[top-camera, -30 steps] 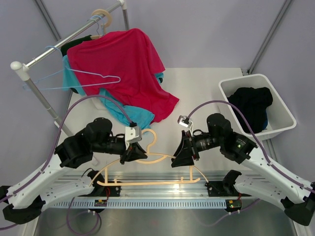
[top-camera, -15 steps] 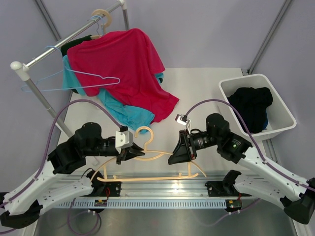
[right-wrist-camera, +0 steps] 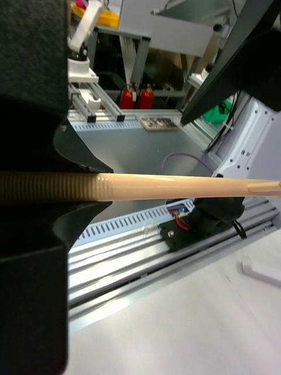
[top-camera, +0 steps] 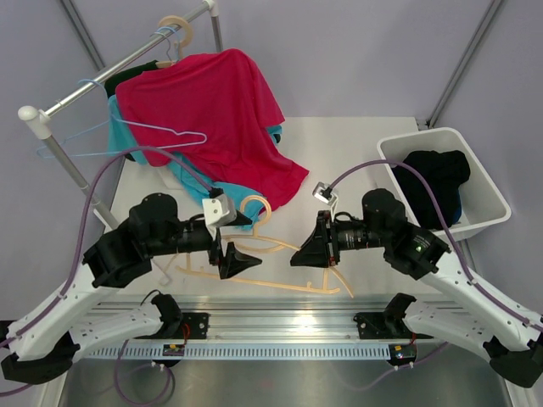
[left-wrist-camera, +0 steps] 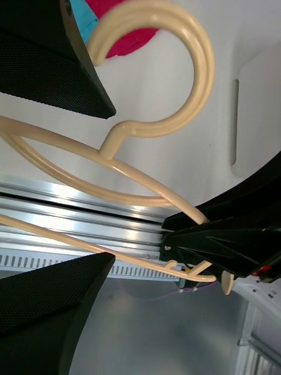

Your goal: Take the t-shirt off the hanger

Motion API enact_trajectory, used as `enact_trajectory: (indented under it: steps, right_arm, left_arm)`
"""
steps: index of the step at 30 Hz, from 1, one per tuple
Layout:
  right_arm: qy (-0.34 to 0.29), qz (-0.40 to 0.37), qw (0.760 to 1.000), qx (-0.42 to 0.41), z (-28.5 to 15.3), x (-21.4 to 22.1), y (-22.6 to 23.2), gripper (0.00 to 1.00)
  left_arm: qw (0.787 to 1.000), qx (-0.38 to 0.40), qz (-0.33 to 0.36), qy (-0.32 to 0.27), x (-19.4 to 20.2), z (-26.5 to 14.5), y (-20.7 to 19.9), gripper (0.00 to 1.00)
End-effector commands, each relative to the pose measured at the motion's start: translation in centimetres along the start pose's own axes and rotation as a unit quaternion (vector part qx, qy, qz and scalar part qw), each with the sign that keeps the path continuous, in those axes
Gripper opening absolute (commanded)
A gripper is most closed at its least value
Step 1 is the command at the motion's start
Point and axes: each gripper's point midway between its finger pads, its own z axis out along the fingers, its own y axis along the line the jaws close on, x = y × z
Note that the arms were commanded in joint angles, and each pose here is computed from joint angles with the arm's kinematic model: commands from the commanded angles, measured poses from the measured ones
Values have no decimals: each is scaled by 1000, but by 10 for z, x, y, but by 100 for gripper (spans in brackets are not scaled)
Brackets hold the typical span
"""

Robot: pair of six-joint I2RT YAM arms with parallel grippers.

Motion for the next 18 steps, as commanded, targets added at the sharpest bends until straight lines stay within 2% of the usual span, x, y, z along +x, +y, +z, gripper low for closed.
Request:
enact_trajectory:
  steps: [1, 6, 10, 14, 18]
  right_arm:
    - [-29, -41, 998, 44, -14, -14, 1, 0]
    - [-40, -55, 995, 78, -22, -15, -7, 0]
    - [-60, -71, 986, 137, -29, -28, -22, 0]
    - [-93, -89, 976, 176, -37, -50, -26, 0]
    - [-152, -129, 950, 241, -53, -85, -36, 0]
  left_arm:
    - [994, -67, -31, -80, -57, -14, 16, 99]
    - [980, -116, -82, -137, -89, -33, 26, 99]
    - [966, -166, -109, -167, -105, -48, 39, 99]
    - [914, -325, -155, -187, -95, -79, 88, 99]
    - [892, -380, -160, -187, -80, -93, 103, 99]
